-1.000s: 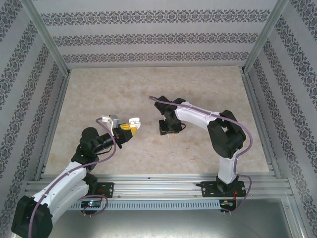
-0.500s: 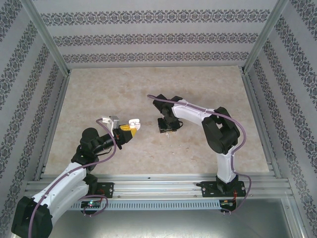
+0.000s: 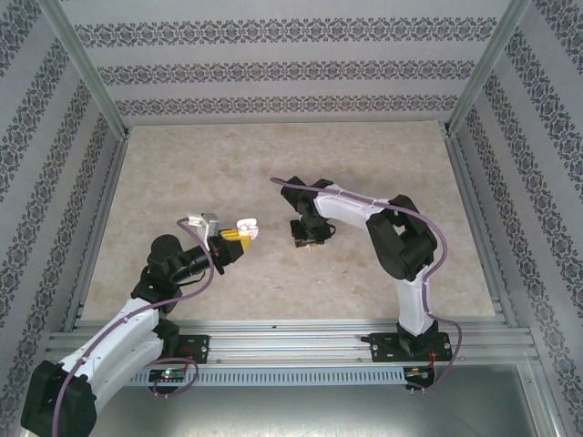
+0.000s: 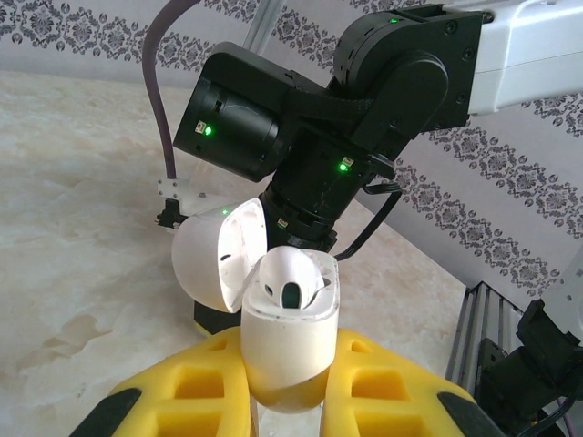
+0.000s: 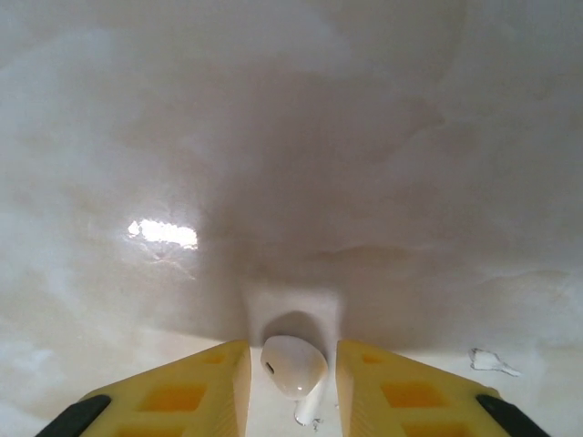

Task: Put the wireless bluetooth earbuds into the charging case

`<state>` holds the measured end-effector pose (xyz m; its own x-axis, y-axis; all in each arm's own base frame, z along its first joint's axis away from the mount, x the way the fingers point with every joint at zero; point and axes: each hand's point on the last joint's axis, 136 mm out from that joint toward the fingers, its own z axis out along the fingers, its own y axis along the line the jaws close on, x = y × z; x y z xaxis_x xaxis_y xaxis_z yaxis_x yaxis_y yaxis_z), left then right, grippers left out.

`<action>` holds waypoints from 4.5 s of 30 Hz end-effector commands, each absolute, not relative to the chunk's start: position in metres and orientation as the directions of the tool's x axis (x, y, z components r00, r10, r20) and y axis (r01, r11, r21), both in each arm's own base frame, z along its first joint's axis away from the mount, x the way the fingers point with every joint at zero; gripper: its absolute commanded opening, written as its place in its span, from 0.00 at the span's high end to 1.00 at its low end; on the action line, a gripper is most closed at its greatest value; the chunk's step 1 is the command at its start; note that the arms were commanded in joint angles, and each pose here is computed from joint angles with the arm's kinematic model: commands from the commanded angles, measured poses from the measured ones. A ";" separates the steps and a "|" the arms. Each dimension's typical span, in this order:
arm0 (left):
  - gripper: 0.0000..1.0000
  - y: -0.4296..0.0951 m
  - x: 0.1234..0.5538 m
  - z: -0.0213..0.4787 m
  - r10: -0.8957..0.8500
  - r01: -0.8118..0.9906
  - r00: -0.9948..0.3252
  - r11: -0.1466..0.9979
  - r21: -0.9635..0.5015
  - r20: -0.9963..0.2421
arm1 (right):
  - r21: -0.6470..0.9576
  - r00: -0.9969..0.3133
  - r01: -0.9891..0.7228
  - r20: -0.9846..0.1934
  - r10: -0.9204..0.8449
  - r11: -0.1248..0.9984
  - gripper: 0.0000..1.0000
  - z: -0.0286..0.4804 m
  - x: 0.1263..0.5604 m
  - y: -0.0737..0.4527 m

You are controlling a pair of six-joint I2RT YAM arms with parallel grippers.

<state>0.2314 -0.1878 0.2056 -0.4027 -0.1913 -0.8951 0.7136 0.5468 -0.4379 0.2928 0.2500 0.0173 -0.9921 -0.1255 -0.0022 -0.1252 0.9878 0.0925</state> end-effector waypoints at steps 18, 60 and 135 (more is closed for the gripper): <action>1.00 -0.189 0.230 0.209 -0.185 0.729 -0.394 0.533 -0.429 -0.900 | 0.062 -0.987 -0.147 -0.072 -0.143 0.987 0.82 0.044 0.284 0.241; 1.00 -0.237 0.255 0.224 -0.158 0.830 -0.399 0.356 -0.429 -0.903 | 0.341 -0.834 -0.281 -0.550 -0.053 0.897 0.85 0.237 0.280 0.269; 1.00 -0.238 0.238 0.273 -0.255 0.860 -0.352 0.292 -0.419 -0.900 | 0.484 -0.634 -0.662 -0.768 -0.084 0.573 0.80 0.278 0.222 0.341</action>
<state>0.2428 -0.2386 0.2516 -0.4214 -0.2253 -0.8785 0.8265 0.3034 -0.4742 0.2401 0.3366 0.2834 -0.6219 -0.0456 -0.7818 -0.6264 0.6281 0.4616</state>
